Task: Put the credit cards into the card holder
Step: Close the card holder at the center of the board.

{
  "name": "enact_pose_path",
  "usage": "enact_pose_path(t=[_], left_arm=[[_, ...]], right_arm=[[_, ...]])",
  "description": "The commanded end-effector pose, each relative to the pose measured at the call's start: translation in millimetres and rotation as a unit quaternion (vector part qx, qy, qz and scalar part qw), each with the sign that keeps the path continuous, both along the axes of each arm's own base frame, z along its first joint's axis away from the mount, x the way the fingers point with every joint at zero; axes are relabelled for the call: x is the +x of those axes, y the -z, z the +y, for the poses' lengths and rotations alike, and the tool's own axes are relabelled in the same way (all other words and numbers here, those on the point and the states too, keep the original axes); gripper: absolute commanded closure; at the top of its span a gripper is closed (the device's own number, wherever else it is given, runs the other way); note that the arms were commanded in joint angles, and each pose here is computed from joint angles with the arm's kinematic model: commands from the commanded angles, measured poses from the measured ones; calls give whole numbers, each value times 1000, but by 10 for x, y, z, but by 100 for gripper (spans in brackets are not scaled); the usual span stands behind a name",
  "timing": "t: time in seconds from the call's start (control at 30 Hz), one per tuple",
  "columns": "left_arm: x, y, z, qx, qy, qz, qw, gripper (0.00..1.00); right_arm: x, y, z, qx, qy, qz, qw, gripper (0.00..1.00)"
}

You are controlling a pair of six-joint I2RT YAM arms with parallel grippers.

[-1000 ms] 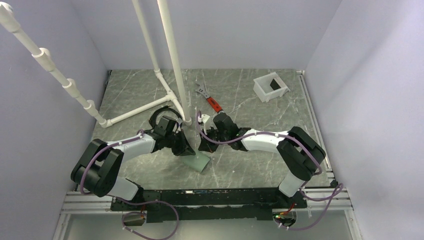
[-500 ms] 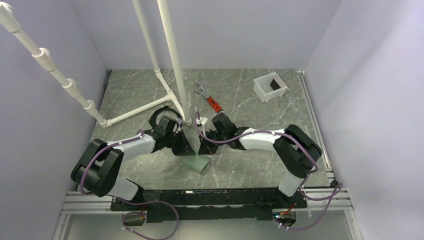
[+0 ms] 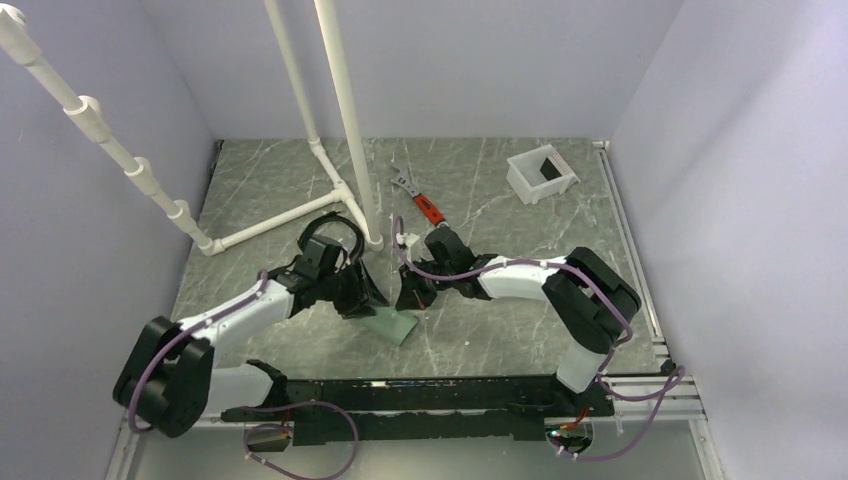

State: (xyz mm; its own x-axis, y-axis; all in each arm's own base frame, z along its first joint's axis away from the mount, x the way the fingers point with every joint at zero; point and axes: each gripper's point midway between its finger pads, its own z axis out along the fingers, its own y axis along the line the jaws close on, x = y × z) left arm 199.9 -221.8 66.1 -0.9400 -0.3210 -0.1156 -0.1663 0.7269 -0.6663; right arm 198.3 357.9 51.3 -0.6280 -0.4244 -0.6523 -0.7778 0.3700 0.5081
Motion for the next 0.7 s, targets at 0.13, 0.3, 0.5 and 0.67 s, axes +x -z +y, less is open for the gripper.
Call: enact_pose_path(t=[0.13,0.3,0.5,0.67], left_arm=[[-532,84,148,-26,-90,125,988,45],[-521,92,141,-41,-112,101,988,44],[-326,53,18,-44,-78,41,995,43],[-292,142,97,28,-73,47,996,48]], right_arm=[[-29,-145,-18,39,63,34,997,100],[-43,-248,-37,65,90,42,993,100],[-85,-345,-40,84,90,45,991,100],[-112,-391,-20,98,88,53,990,100]])
